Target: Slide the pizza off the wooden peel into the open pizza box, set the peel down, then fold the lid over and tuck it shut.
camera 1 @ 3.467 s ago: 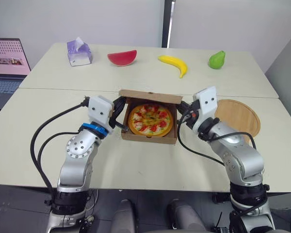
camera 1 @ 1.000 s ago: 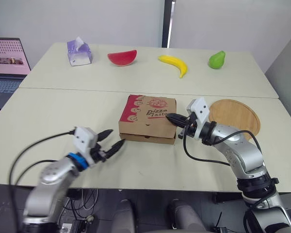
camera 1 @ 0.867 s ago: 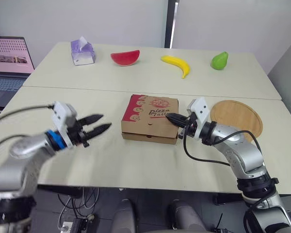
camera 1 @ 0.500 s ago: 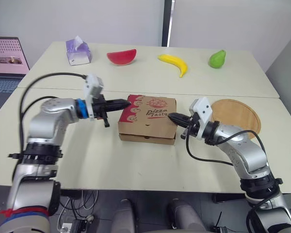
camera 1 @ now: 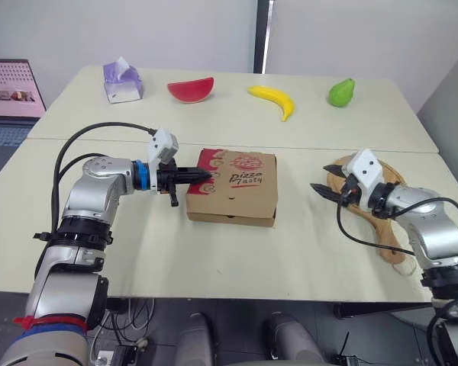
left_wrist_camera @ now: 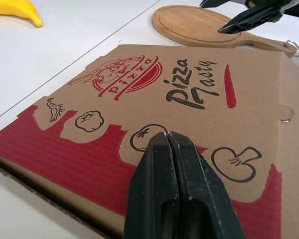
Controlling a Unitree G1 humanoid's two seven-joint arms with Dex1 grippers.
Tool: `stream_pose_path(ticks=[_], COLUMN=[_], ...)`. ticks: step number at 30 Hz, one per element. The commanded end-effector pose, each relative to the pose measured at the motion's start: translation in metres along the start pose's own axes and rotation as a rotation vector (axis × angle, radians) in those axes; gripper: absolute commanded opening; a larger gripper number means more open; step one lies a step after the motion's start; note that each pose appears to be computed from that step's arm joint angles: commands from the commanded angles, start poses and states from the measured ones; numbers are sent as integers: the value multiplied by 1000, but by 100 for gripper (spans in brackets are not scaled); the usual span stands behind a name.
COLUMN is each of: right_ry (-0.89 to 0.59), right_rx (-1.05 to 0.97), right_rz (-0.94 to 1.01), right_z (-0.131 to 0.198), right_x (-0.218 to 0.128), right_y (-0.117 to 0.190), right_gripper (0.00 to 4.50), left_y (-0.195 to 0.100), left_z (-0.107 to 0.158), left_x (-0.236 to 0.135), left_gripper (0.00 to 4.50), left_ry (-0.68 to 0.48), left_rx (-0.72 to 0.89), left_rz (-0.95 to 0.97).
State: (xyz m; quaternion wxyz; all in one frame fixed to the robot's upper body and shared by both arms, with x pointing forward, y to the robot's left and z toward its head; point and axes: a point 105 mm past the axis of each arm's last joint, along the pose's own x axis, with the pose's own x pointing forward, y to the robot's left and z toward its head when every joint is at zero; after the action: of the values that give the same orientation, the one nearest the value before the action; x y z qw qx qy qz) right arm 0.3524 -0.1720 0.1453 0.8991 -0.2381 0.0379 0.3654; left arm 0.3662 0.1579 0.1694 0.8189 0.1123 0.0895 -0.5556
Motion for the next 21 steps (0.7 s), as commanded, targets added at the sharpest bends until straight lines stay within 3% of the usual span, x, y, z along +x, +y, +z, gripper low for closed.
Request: stream_pose_path(ticks=[1,9,13,14,16,21], right_ry=[-94,-217,-258,-258,-240,-192], right_rx=[-67,-65,-74,-77,-103,-199], right_rz=[97,149,204,215,240,271], right_z=[20,54,76,78,80,73], right_x=[4,1,2,3,6,15], right_y=[16,32,53,57,67,91], right_gripper=[257,1,1,18,65,243], left_y=[0,-3,-2,-2,-1,-2], left_z=[14,12,12,12,11,11], left_x=[-4,-3,-2,-1,-1,0], left_gripper=[0,0,0,0,0,0], left_ry=[-21,-14,-13,-12,-10,-3], left_rx=[57,62,61,61,62,69], left_rz=[-2,1,4,4,2,-7])
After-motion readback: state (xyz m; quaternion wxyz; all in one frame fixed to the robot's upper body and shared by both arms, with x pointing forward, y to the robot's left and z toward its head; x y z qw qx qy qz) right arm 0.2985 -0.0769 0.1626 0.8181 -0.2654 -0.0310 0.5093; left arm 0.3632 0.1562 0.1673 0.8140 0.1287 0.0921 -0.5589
